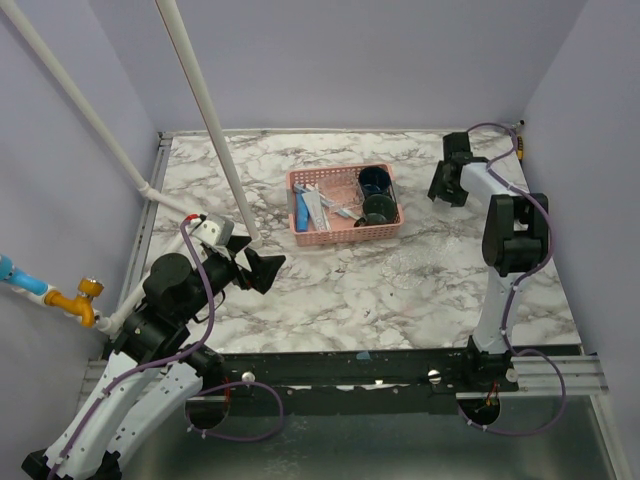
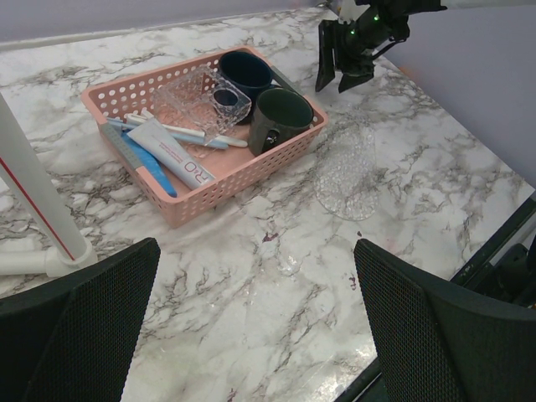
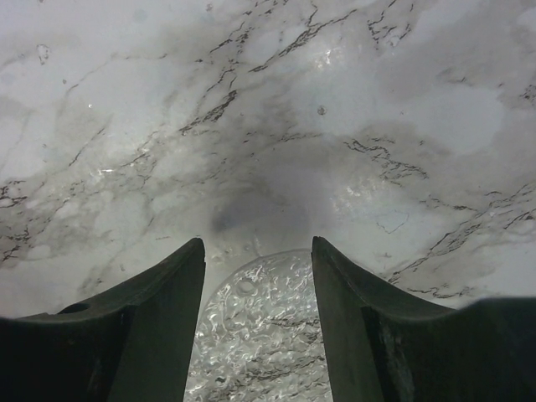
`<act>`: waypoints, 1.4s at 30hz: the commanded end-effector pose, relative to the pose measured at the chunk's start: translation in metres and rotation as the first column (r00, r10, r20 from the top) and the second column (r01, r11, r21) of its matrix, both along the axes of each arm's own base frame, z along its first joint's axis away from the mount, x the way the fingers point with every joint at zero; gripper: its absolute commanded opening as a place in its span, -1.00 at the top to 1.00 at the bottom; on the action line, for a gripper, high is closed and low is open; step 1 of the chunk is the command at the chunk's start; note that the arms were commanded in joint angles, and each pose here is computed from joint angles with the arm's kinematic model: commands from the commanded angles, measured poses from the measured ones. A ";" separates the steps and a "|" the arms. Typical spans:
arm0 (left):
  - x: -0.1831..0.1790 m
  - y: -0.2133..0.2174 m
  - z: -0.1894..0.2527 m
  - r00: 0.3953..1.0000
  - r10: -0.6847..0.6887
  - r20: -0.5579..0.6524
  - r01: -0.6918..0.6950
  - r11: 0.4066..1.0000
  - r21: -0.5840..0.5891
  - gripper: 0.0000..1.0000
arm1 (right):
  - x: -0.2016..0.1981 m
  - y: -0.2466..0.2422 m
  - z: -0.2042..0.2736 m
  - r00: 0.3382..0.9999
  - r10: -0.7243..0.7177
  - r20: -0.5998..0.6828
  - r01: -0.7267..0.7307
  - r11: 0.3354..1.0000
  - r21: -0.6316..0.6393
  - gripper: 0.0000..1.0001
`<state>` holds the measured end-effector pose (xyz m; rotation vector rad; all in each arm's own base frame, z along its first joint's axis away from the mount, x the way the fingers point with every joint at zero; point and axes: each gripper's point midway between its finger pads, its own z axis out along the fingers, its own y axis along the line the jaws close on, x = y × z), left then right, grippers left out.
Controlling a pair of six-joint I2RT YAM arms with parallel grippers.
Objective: Prepare toiletry sets of a toothbrush and toothpaste on the tray
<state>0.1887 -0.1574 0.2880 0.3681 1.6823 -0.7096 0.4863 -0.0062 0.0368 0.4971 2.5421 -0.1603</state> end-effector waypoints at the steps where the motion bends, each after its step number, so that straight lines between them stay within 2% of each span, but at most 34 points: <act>1: -0.003 0.000 0.006 1.000 -0.010 0.013 0.010 1.000 -0.011 -0.97 | -0.010 -0.003 -0.016 0.999 0.004 -0.033 -0.004 1.000 0.011 -0.16; 8: -0.004 0.000 0.006 1.000 -0.014 0.012 0.014 1.000 -0.011 -0.97 | -0.032 -0.005 -0.029 0.997 0.000 -0.074 0.001 1.000 0.005 -0.16; 25: -0.007 0.001 0.009 1.000 -0.013 0.024 0.014 1.000 -0.020 -0.97 | -0.088 0.017 -0.033 0.992 0.044 -0.121 -0.029 0.992 0.125 -0.15; 42: -0.008 0.001 0.011 0.999 -0.017 0.028 0.018 0.999 -0.029 -0.97 | -0.160 0.038 -0.040 0.984 0.051 -0.170 -0.018 0.981 0.194 -0.16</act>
